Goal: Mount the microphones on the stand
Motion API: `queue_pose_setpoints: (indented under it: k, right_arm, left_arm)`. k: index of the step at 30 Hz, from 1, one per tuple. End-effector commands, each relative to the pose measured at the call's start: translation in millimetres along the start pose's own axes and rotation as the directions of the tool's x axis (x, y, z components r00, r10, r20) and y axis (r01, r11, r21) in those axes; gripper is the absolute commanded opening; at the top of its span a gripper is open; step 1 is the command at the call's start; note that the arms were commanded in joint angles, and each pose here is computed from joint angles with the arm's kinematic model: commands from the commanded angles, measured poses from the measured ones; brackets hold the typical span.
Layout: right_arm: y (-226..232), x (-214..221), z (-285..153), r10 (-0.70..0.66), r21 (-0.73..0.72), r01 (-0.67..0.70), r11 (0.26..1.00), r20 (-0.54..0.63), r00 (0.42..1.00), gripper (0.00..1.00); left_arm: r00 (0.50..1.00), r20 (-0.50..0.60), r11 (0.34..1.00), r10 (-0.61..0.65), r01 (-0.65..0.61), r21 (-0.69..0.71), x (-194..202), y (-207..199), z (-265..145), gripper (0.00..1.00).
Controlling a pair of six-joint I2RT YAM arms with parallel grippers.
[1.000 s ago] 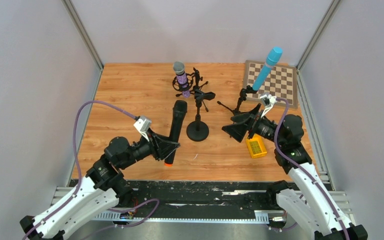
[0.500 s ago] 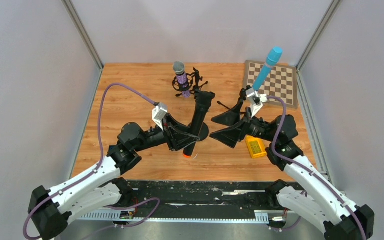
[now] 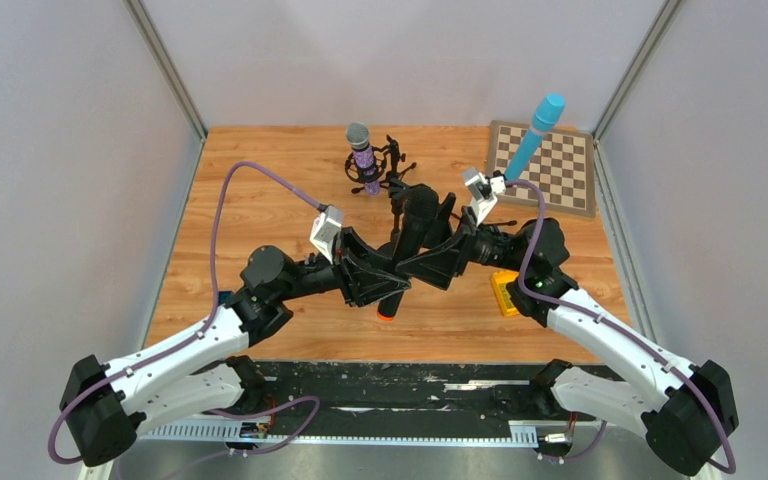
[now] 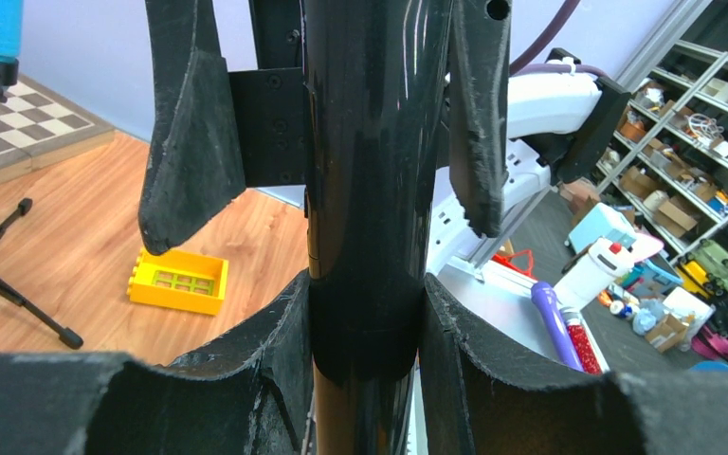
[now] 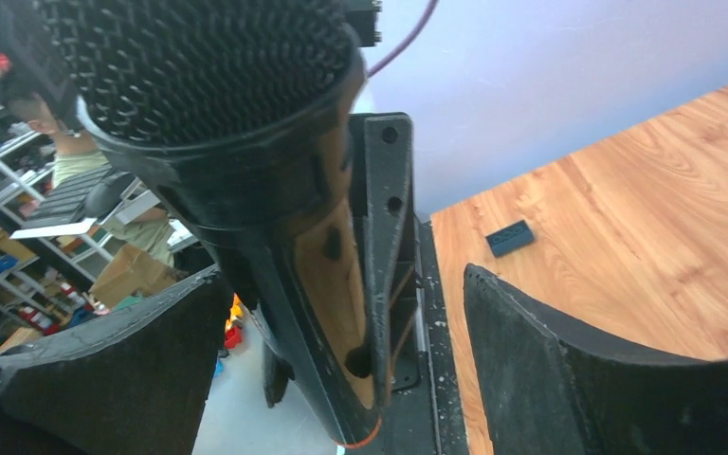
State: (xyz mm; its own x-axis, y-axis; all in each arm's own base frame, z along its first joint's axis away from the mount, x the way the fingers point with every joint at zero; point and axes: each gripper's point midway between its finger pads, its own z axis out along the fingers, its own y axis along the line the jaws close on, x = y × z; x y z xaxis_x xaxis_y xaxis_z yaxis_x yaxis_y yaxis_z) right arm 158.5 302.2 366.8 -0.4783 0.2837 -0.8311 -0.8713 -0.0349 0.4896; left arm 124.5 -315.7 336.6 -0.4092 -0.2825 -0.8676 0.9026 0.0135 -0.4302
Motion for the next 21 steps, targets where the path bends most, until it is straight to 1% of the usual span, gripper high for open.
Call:
queue_pose_setpoints:
  k: [1, 3, 7, 9, 13, 16, 17, 18, 19, 20, 21]
  right_arm:
    - [34, -24, 7, -0.05, -0.121, 0.057, 0.991, 0.064, 0.997, 0.86]
    - [35, -24, 7, -0.044, -0.126, 0.052, 0.991, 0.067, 0.997, 0.81]
    - [33, -24, 6, -0.048, -0.119, 0.056, 0.991, 0.074, 0.996, 0.77]
    - [32, -24, 7, -0.049, -0.117, 0.058, 0.991, 0.075, 0.996, 0.73]
    - [32, -23, 8, -0.05, -0.123, 0.058, 0.991, 0.066, 0.997, 0.54]
    - [31, -23, 7, -0.057, -0.114, 0.064, 0.991, 0.066, 0.996, 0.35]
    - [30, -23, 7, -0.059, -0.108, 0.066, 0.992, 0.066, 0.996, 0.28]
    - [29, -23, 7, -0.06, -0.101, 0.066, 0.993, 0.066, 0.996, 0.2]
    - [28, -23, 7, -0.061, -0.093, 0.067, 0.993, 0.067, 0.996, 0.13]
    - [26, -22, 6, -0.058, -0.082, 0.063, 0.995, 0.066, 0.996, 0.04]
    - [24, -22, 7, -0.057, -0.066, 0.061, 0.996, 0.064, 0.996, 0.01]
  left_arm:
    - [0.996, 0.08, 0.997, 0.045, -0.05, 0.064, -23, -17, 5, 0.0]
    - [0.997, 0.071, 0.997, 0.038, -0.043, 0.064, -20, -15, 6, 0.0]
    - [0.998, 0.065, 0.998, 0.026, -0.03, 0.064, -17, -14, 6, 0.0]
    - [0.998, 0.061, 0.998, 0.02, -0.024, 0.062, -16, -13, 6, 0.0]
    - [0.998, 0.065, 0.998, 0.015, -0.019, 0.057, -15, -12, 6, 0.0]
    - [0.997, 0.076, 0.999, 0.013, -0.016, 0.042, -14, -9, 4, 0.0]
    - [0.995, 0.097, 0.999, 0.016, -0.02, 0.033, -18, -9, 2, 0.02]
    - [0.995, 0.1, 1.0, 0.011, -0.013, 0.02, -14, -6, 0, 0.1]
    - [0.992, 0.125, 1.0, 0.017, -0.018, 0.007, -19, -5, -2, 0.14]
    - [0.991, 0.13, 1.0, 0.015, -0.015, -0.003, -17, -3, -4, 0.21]
    - [0.989, 0.146, 1.0, 0.019, -0.017, -0.016, -20, -2, -5, 0.31]
